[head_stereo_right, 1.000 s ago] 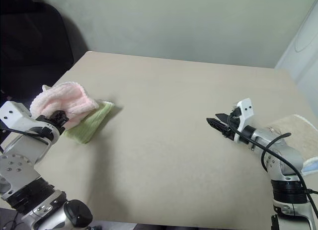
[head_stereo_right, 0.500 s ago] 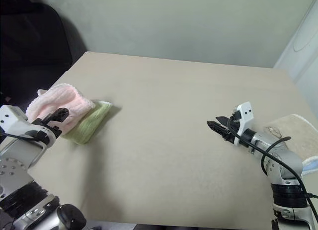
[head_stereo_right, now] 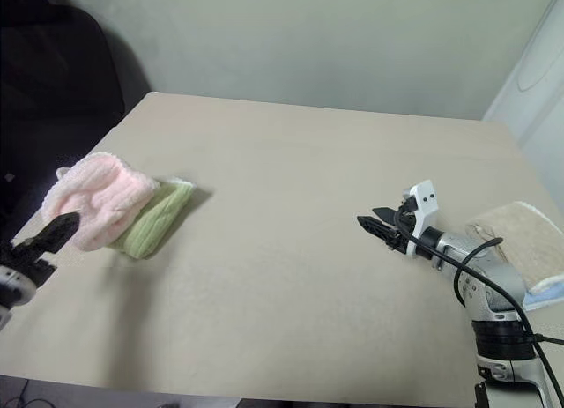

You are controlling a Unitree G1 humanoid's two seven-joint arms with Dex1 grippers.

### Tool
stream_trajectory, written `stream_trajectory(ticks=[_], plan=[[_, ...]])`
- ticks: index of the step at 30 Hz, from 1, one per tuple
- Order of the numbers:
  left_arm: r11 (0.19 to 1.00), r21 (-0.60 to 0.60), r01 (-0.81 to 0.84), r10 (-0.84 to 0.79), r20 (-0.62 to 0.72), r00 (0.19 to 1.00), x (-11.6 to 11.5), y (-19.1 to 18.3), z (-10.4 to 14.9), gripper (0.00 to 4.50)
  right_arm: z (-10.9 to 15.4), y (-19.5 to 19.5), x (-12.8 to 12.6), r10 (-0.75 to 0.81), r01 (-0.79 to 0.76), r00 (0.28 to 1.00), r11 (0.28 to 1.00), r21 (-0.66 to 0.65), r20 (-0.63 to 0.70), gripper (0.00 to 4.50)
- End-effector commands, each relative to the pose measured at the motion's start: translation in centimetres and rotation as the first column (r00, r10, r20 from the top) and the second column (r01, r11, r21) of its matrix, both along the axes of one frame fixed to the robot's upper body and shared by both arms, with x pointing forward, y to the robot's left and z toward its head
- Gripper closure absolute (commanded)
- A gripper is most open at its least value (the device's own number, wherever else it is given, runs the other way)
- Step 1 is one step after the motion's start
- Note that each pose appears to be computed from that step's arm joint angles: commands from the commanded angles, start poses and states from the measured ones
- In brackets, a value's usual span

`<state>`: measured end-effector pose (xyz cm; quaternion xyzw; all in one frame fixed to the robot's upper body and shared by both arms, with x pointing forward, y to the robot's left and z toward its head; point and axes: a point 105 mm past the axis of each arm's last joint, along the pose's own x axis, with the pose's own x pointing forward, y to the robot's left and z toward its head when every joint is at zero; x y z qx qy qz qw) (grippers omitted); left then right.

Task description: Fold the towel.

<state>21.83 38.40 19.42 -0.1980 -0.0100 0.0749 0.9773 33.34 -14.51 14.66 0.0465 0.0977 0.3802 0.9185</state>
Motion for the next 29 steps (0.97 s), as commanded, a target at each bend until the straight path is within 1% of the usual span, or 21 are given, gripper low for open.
stream_trajectory(ticks=[1, 2, 4, 6, 8, 11, 14, 15, 16, 17, 18, 20, 25, 27, 29], plan=[[0.976, 0.220, 0.006, -0.012, 0.025, 1.000, -2.7, 1.4, 1.9, 0.03, 1.5, -1.1, 0.3, -0.002, 0.003, 0.998, 1.000, -0.019, 0.062, 1.85], [0.957, 0.286, 0.043, -0.033, -0.038, 0.999, -3.2, 1.3, 1.2, 0.03, 1.6, -1.8, 0.4, -0.013, 0.015, 0.998, 0.999, -0.029, 0.066, 1.85], [0.917, 0.376, 0.133, -0.089, -0.132, 0.987, -3.9, 0.7, 0.1, 0.03, 1.9, -2.9, 0.4, -0.029, 0.032, 0.997, 0.999, -0.043, 0.076, 1.85], [0.879, 0.417, 0.229, -0.159, -0.195, 0.968, -4.1, -0.1, -0.7, 0.03, 2.2, -3.7, 0.3, -0.037, 0.042, 0.996, 0.998, -0.050, 0.085, 1.85], [0.857, 0.422, 0.297, -0.216, -0.230, 0.949, -4.1, -0.9, -1.3, 0.03, 2.4, -4.3, 0.2, -0.040, 0.046, 0.995, 0.997, -0.060, 0.091, 1.85], [0.824, 0.403, 0.398, -0.315, -0.258, 0.913, -3.4, -2.9, -2.2, 0.03, 2.5, -5.0, -0.2, -0.035, 0.043, 0.994, 0.996, -0.077, 0.100, 1.85], [0.800, 0.377, 0.466, -0.389, -0.265, 0.882, -2.6, -4.4, -2.8, 0.00, 2.5, -4.9, -0.5, -0.025, 0.033, 0.994, 0.996, -0.079, 0.104, 2.43], [0.797, 0.366, 0.480, -0.406, -0.262, 0.875, -2.5, -4.8, -3.0, 0.39, 2.5, -4.8, -0.7, -0.021, 0.029, 0.994, 0.996, -0.079, 0.104, 2.82], [0.788, 0.359, 0.501, -0.432, -0.260, 0.864, -2.3, -5.3, -3.1, 0.57, 2.5, -4.7, -1.0, -0.013, 0.020, 0.995, 0.997, -0.074, 0.104, 3.11], [0.777, 0.353, 0.522, -0.456, -0.257, 0.852, -2.2, -5.9, -3.2, 0.89, 2.5, -4.5, -1.3, -0.005, 0.012, 0.995, 0.998, -0.069, 0.104, 3.46], [0.767, 0.347, 0.540, -0.477, -0.254, 0.841, -2.1, -6.3, -3.3, 1.28, 2.5, -4.5, -1.5, 0.001, 0.006, 0.995, 0.998, -0.067, 0.105, 3.90], [0.749, 0.338, 0.571, -0.512, -0.253, 0.821, -1.5, -7.0, -3.5, 1.98, 2.6, -4.4, -1.9, 0.006, 0.001, 0.994, 0.998, -0.063, 0.109, 4.50], [0.708, 0.329, 0.625, -0.571, -0.253, 0.781, 0.4, -8.4, -3.8, 3.78, 2.9, -4.2, -3.0, 0.013, -0.007, 0.992, 0.999, -0.045, 0.123, 4.50], [0.683, 0.336, 0.649, -0.583, -0.284, 0.761, 1.1, -9.0, -4.4, 4.47, 2.7, -4.0, -3.4, 0.008, -0.002, 0.992, 0.999, -0.047, 0.125, 4.50], [0.661, 0.342, 0.668, -0.593, -0.307, 0.744, 1.7, -9.4, -4.9, 4.47, 2.5, -3.9, -3.5, -0.007, 0.013, 0.992, 0.999, -0.049, 0.125, 4.50]])
